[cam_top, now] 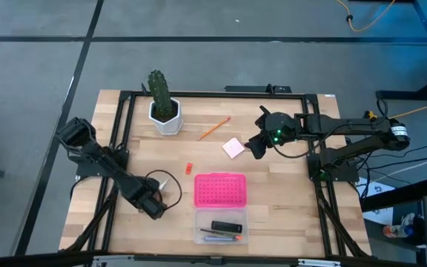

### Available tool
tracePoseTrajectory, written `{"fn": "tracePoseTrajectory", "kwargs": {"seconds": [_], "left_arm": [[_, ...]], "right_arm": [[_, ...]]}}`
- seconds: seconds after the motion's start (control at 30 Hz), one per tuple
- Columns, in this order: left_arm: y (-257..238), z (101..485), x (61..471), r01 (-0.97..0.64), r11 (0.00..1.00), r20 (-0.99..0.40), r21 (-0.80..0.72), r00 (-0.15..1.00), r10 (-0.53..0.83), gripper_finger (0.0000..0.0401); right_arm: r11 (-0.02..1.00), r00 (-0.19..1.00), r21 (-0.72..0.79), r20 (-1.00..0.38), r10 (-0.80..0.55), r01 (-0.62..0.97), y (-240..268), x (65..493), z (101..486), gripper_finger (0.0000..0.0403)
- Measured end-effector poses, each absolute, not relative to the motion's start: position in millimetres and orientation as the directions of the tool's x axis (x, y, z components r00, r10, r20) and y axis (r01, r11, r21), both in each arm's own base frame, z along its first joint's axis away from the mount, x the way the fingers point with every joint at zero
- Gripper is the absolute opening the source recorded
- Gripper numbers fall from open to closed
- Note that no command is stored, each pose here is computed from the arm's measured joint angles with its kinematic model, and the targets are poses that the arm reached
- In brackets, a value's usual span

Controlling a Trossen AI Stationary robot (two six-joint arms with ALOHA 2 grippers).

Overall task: Pack school essentials
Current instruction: Put the red scissors into the pencil case

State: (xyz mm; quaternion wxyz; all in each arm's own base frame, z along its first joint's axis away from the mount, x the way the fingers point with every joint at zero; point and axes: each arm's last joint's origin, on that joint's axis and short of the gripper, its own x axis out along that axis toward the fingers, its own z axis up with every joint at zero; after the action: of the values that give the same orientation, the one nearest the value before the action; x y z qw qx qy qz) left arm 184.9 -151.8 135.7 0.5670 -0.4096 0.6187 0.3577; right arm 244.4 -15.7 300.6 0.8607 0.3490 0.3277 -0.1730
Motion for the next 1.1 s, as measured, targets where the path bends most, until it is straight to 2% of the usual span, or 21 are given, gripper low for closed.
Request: {"fn": "tracePoseTrajectory", "kwargs": {"seconds": [0.23,0.37,0.5,0.63,0.83,1.1], "left_arm": [[-155,175,199,-0.886,0.438,-0.985,-0.153,0.172,0.003,0.0008],[-155,209,209,-0.783,0.578,-0.960,-0.230,0.281,-0.001,0.0007],[-149,233,223,-0.621,0.744,-0.942,-0.246,0.335,-0.032,0.0007],[-134,251,245,-0.476,0.840,-0.918,-0.261,0.391,-0.064,0.0007],[-111,256,282,-0.369,0.884,-0.907,-0.287,0.401,-0.127,0.0007],[-122,254,343,-0.201,0.919,-0.891,-0.340,0.381,-0.246,0.0007]], "right_arm": [[0.692,0.725,0.491,-0.685,-0.069,0.529,-16,244,301,0.0171],[0.658,0.723,0.513,-0.687,-0.071,0.552,-16,243,302,0.0171],[0.660,0.766,0.541,-0.638,-0.080,0.520,-16,238,319,0.0171],[0.663,0.813,0.568,-0.572,-0.108,0.488,-15,226,340,0.0171],[0.712,0.892,0.591,-0.437,-0.114,0.380,-8,196,375,0.0171],[0.730,0.927,0.591,-0.336,-0.165,0.344,-4,164,394,0.0171]]}}
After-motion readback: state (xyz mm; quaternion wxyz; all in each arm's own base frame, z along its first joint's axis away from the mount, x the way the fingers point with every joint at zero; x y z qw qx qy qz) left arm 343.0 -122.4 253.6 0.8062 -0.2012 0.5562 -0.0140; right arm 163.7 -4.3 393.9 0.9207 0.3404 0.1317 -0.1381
